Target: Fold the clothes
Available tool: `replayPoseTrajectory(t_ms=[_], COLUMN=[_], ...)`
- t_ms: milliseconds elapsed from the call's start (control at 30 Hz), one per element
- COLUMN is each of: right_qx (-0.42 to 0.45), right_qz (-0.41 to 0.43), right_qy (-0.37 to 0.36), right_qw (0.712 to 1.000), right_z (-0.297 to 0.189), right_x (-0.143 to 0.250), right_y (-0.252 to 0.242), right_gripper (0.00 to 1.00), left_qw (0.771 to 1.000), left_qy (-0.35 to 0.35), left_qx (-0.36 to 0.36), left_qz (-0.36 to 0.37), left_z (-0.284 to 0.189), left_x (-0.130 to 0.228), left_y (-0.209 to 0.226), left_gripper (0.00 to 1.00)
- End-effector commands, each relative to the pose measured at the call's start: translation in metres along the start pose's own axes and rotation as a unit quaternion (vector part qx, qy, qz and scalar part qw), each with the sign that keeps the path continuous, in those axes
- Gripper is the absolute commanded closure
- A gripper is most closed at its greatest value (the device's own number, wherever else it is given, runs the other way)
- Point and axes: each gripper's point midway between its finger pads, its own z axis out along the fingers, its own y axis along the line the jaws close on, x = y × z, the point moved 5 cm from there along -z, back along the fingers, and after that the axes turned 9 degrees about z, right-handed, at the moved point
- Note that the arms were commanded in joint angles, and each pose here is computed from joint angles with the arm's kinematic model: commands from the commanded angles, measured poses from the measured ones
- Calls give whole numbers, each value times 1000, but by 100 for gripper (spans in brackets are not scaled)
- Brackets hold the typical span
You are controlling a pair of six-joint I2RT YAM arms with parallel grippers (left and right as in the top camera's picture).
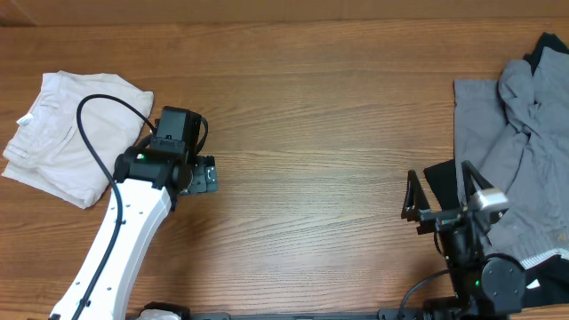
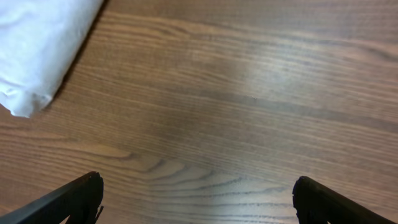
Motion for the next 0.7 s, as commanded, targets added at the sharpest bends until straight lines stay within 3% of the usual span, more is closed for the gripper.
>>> replayPoseTrajectory(t_ms=[0, 167, 267, 400, 667], right_qx=[-27, -33, -24, -30, 3], right_qz=[-8, -68, -120, -110, -101], right_qy=[-31, -58, -28, 72, 69], right_qw=[999, 995, 992, 991, 992], right_z=[-6, -7, -4, -3, -3], right_x=[5, 8, 30, 83, 82], right_y=[4, 4, -3, -13, -21], right_gripper=[0, 0, 0, 0, 0], left_qw=[1000, 1000, 999, 999, 999], left_qy=[18, 29, 30, 30, 30], left_qx=[-10, -12, -12, -12, -12], left_qz=[1, 4, 5, 5, 4], left_z=[11, 16, 17, 17, 17], left_x=[1, 2, 2, 2, 2], left_y=[1, -1, -1, -1, -1], left_gripper=[0, 0, 0, 0, 0])
